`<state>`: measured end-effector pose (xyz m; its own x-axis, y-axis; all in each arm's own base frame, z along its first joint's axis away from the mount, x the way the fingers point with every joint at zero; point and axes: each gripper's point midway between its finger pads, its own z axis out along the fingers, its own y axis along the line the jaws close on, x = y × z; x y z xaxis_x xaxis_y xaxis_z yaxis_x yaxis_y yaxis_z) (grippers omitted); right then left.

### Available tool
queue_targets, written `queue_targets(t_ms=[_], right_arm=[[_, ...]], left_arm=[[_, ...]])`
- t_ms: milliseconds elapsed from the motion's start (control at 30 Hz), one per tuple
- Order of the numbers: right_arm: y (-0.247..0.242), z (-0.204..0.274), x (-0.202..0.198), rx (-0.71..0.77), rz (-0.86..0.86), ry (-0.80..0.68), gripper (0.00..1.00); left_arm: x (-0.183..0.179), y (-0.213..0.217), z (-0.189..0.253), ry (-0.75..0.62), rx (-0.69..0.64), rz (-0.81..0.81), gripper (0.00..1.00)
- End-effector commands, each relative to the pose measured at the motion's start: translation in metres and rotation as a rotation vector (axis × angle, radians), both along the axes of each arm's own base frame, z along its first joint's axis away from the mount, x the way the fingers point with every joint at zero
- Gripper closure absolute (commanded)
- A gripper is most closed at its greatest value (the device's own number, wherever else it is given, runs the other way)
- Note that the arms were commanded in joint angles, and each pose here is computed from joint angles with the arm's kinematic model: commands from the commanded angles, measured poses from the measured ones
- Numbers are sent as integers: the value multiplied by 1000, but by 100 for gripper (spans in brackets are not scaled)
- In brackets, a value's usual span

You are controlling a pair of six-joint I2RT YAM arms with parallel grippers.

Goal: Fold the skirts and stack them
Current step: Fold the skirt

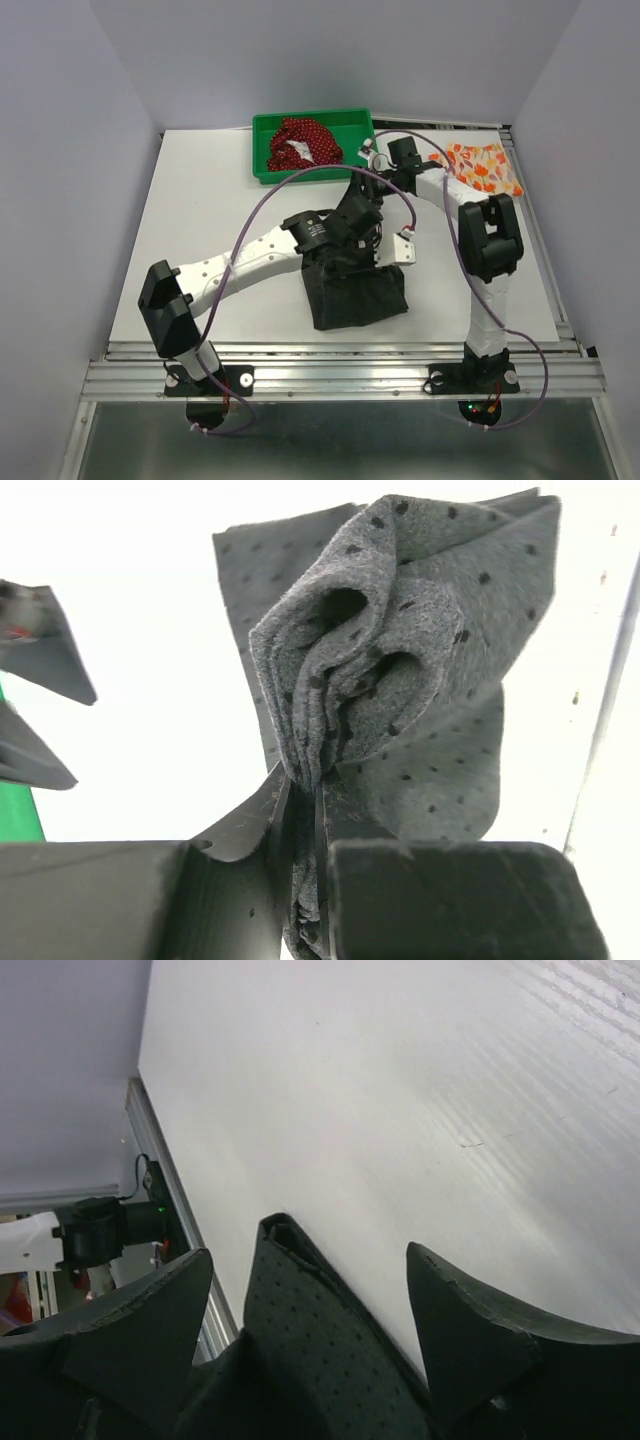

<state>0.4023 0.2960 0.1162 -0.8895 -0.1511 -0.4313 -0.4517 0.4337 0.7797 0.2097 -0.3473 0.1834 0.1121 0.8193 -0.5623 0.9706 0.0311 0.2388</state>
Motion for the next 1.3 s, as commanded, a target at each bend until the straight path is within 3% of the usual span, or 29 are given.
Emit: queue_targets(t_ms=[0,267,433,600,767,900,1033,1133,1267], right_arm=[[-6,25,-57,68,49,140,19],[-36,-27,-172,45,163,546,30],[-65,-85,-233,-119,203,784,31],[-85,-134,-243,-321,163,802,28],[-76,-166,-197,-400,57,725,27],[-47,-157,-108,-362,-60,518,27],[-23,-132,-44,-297,-107,387,26],[-9,-107,-10,-246,-132,304,26],[-5,-74,-7,-209,-96,263,26]], left_arm=[[-18,-1,38,-2,-75,9,100],[-41,-5,16,34,-46,43,100],[-28,-6,1,-1,-22,103,100],[-8,-1,-8,-43,13,172,100],[35,17,-16,-106,43,293,100],[61,29,-15,-110,34,345,100],[69,36,-9,-168,28,349,100],[76,37,5,-215,-9,385,100],[78,40,31,-284,-76,424,100]])
